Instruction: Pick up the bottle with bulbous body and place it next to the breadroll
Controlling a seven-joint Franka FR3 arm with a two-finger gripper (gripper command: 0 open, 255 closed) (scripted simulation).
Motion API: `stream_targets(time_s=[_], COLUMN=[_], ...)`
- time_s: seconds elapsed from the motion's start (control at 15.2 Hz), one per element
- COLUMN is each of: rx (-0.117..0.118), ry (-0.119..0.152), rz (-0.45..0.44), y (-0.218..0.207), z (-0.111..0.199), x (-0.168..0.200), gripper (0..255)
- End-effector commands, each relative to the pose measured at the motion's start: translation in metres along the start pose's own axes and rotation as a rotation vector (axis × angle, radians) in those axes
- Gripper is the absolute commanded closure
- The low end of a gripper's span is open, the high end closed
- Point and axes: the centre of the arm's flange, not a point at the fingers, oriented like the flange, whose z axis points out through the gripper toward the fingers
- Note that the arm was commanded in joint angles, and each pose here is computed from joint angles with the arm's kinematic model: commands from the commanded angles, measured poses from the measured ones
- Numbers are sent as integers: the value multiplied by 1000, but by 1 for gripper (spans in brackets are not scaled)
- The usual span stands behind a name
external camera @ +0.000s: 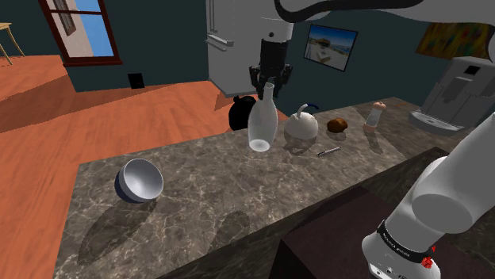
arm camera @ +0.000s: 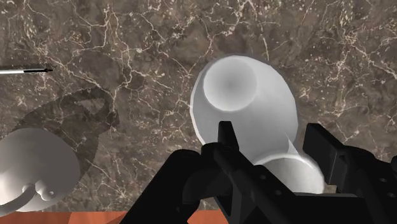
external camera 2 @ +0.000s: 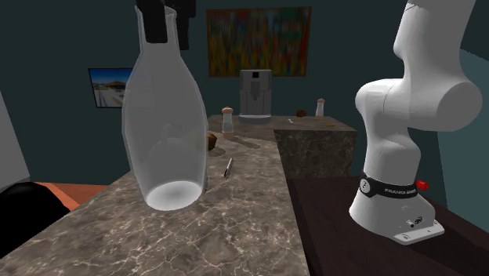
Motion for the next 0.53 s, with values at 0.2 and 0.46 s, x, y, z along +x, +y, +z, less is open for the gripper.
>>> stream_targets(time_s=[0.2, 0.46], rx=[0, 0], ry=[0, 0], rz=[0, 0], y=[1, 2], z=[-26, -48], x=[0, 0], gripper=[255, 255])
